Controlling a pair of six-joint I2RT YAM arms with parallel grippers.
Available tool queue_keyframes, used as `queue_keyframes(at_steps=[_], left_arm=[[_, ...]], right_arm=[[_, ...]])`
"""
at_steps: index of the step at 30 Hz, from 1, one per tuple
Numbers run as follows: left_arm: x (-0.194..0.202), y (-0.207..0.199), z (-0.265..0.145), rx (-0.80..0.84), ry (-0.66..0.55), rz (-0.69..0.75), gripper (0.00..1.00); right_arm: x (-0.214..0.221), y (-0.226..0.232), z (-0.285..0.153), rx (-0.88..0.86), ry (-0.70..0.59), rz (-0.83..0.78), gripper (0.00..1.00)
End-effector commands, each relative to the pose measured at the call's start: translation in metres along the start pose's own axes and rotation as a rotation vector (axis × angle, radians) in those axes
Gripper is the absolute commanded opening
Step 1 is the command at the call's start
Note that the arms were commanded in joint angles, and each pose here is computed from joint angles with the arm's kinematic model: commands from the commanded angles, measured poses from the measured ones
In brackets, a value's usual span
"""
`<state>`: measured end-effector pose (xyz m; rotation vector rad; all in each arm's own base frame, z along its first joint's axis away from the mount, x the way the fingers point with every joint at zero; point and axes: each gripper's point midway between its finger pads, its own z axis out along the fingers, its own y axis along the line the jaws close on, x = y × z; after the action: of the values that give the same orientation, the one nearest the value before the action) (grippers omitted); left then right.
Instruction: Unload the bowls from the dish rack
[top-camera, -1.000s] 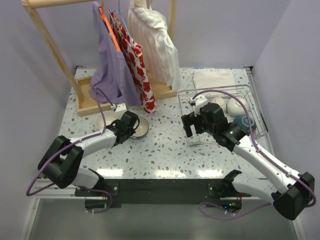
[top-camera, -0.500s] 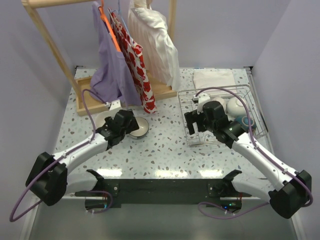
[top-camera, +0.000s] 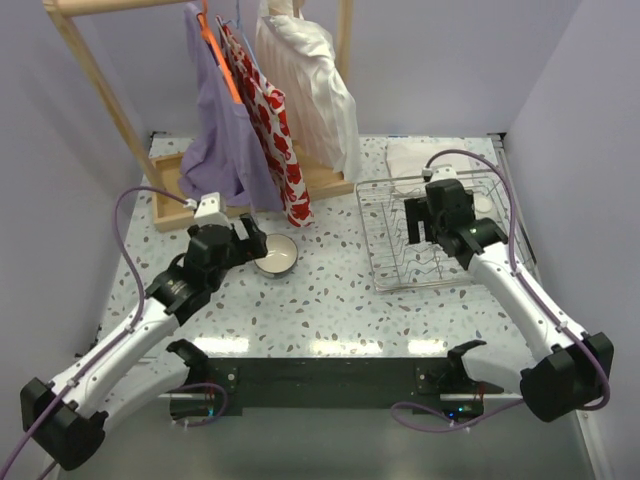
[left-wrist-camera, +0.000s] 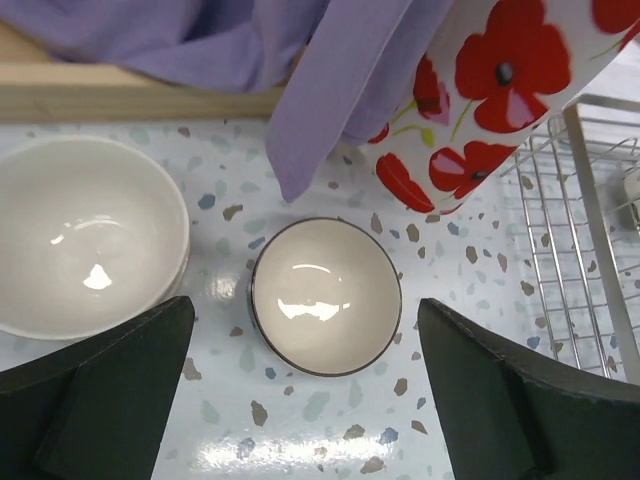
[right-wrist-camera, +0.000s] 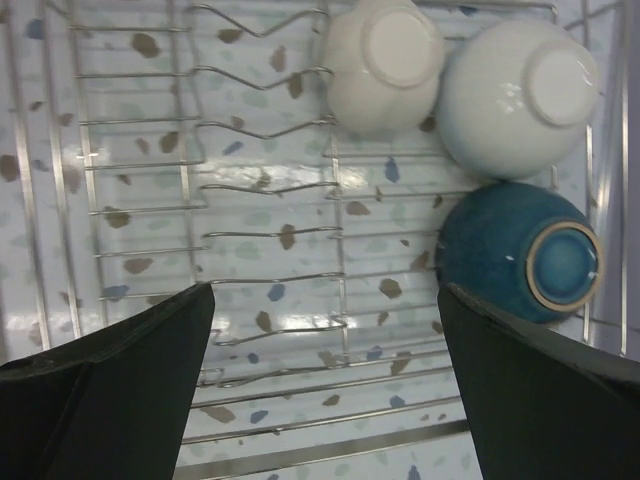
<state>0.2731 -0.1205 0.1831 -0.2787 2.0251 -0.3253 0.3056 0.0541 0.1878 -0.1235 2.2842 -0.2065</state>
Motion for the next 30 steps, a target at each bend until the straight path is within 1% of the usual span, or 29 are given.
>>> queue_keyframes(at_steps=[1,3,6,7,11,17,20,24,30], left_arm=[[-0.053,0.000,-0.024,0.011,-0.177,0.111,1.00],[-0.063,0.004,-0.032,0.005,-0.224,0.137,1.00],[-0.066,0.018,-0.036,-0.045,-0.263,0.136,1.00],[-0.063,0.023,-0.034,-0.062,-0.268,0.134,1.00],[-0.061,0.026,-0.039,-0.066,-0.263,0.114,1.00],[-0.070,0.031,-0.045,-0.081,-0.305,0.109,1.00],[-0.068,0.028,-0.045,-0.062,-0.299,0.105,1.00],[-0.069,0.025,-0.047,-0.045,-0.304,0.098,1.00],[-0.070,0.026,-0.047,-0.047,-0.305,0.098,1.00]], right_arm=[[0.002,-0.056,0.002,0.263,0.070,0.031,0.99],[0.001,-0.070,0.006,0.321,0.087,0.044,0.99],[0.001,-0.091,0.017,0.420,0.121,0.040,0.99],[0.006,-0.095,0.026,0.436,0.153,0.028,0.99],[0.012,-0.116,0.041,0.515,0.197,0.037,0.99],[0.032,-0.120,0.069,0.517,0.286,0.049,0.99],[0.033,-0.121,0.076,0.528,0.299,0.033,0.99],[0.045,-0.115,0.091,0.514,0.350,0.023,0.99],[0.058,-0.119,0.101,0.563,0.385,-0.001,0.99]])
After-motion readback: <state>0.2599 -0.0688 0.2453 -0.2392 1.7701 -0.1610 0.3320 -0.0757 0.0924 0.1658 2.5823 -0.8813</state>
